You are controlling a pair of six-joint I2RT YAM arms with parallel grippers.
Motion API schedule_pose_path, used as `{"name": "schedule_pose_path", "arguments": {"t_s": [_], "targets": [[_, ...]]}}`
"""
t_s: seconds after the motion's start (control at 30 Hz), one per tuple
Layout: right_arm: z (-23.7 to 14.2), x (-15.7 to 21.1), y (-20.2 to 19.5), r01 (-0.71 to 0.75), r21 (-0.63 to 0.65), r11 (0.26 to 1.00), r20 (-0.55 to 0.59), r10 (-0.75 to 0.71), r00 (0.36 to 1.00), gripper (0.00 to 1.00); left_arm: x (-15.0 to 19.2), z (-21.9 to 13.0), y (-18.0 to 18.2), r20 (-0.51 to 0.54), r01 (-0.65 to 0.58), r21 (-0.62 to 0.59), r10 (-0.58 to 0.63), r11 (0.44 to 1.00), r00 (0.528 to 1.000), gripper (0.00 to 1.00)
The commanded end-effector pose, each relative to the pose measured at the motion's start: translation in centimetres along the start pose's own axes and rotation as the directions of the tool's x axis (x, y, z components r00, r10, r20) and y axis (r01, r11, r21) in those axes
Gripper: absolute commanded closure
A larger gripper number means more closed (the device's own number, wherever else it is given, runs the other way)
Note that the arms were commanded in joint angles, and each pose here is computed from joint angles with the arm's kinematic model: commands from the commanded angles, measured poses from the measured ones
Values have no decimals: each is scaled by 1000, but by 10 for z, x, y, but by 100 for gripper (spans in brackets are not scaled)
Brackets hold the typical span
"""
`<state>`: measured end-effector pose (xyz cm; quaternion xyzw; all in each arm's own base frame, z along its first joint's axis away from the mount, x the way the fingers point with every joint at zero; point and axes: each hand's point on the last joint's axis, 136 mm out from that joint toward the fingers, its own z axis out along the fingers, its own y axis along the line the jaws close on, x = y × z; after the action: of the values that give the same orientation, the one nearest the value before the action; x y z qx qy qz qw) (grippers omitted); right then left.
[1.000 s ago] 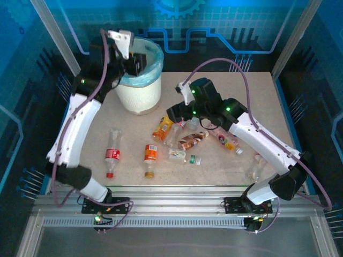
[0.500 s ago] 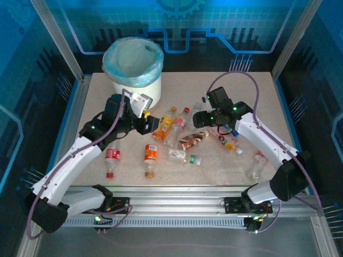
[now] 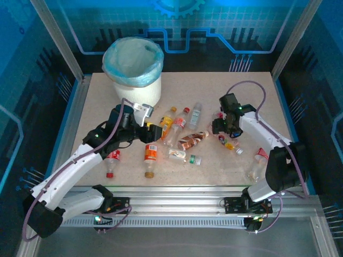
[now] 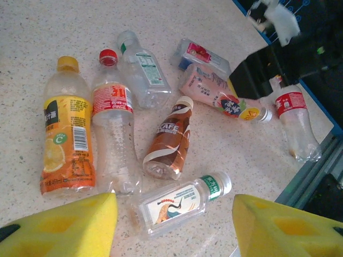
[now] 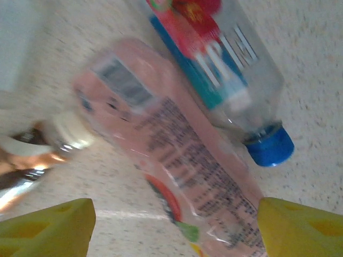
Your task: Put the plastic bottles in the bin
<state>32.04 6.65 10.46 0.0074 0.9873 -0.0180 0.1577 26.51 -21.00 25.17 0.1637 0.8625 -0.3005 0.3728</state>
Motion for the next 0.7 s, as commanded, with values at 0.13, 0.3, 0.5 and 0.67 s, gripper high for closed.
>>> {"name": "schedule_pose_path", "arguments": {"t_s": [0.13, 0.3, 0.5, 0.67], "targets": [[25, 19, -12, 6, 34, 999, -70, -4, 998, 20, -12, 6, -5, 11, 0, 6, 0, 1000, 1000, 40], [36, 30, -9, 9, 13, 1000, -99, -8, 995, 21, -11, 8, -2, 6, -6, -10, 6, 1000, 1000, 40], [51, 44, -3, 22, -8, 1000, -146, -23, 989, 20, -11, 14, 0, -4, 2, -15, -2, 1000, 1000, 40], [55, 44, -4, 36, 5, 999, -155, -35, 987, 20, -15, 15, 0, -7, 3, -16, -3, 1000, 1000, 40]]}}
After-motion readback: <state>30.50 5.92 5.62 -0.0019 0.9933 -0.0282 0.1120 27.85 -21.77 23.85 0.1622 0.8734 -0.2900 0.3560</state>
